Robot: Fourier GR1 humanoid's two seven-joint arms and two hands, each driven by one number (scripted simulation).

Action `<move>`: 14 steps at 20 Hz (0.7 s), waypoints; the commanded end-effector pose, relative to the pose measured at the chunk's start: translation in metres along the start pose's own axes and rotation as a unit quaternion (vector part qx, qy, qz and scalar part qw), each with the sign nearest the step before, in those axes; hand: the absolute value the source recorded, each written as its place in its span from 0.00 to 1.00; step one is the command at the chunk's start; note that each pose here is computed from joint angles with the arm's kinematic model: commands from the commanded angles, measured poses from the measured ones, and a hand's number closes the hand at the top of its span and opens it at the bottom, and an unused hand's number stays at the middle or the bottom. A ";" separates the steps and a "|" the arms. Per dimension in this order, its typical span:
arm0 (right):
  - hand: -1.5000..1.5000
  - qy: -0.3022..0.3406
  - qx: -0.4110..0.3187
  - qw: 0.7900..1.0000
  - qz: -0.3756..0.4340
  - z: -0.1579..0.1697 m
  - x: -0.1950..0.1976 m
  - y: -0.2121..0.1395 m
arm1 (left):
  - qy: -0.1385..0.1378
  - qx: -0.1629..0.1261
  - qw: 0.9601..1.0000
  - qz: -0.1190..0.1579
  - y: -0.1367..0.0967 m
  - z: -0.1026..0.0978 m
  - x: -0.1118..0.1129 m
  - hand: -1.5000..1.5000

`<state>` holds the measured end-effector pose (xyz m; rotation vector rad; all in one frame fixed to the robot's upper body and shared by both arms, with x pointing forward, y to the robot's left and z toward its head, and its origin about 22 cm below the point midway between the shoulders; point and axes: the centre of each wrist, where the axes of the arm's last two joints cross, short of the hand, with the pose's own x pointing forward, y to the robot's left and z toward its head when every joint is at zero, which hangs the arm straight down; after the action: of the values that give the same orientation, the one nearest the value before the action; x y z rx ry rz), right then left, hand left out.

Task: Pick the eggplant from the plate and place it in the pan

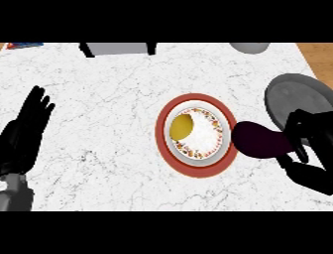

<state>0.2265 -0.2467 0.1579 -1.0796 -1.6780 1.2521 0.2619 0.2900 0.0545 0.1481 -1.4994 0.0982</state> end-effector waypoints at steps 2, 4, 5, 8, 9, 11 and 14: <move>1.00 0.069 -0.038 0.997 -0.010 0.031 -0.018 -0.041 | -0.011 -0.025 1.000 -0.002 -0.006 -0.010 0.017 0.50; 1.00 0.089 -0.045 0.995 -0.022 0.045 -0.023 -0.049 | -0.003 -0.028 1.000 0.004 -0.013 -0.006 0.002 0.50; 1.00 0.097 -0.061 0.993 -0.028 0.029 -0.047 -0.062 | -0.016 -0.022 1.000 -0.011 -0.022 -0.016 0.007 0.50; 1.00 0.126 -0.069 0.988 -0.049 0.015 -0.086 -0.028 | -0.007 -0.039 0.999 -0.007 -0.016 -0.012 0.016 0.50; 1.00 0.120 -0.075 0.989 -0.050 0.009 -0.101 -0.058 | -0.013 -0.032 0.999 -0.006 -0.012 -0.013 0.010 0.50; 1.00 0.135 -0.073 0.987 -0.056 0.007 -0.126 -0.039 | -0.015 -0.035 0.999 -0.007 -0.014 -0.024 0.022 0.50; 1.00 0.143 -0.087 0.984 -0.067 -0.008 -0.153 -0.048 | -0.013 -0.031 0.999 -0.003 -0.019 -0.012 -0.001 0.50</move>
<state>0.2555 -0.3650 0.1877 -1.1635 -1.6246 0.8996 0.2787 0.2742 0.0603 0.1005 -1.5241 0.0425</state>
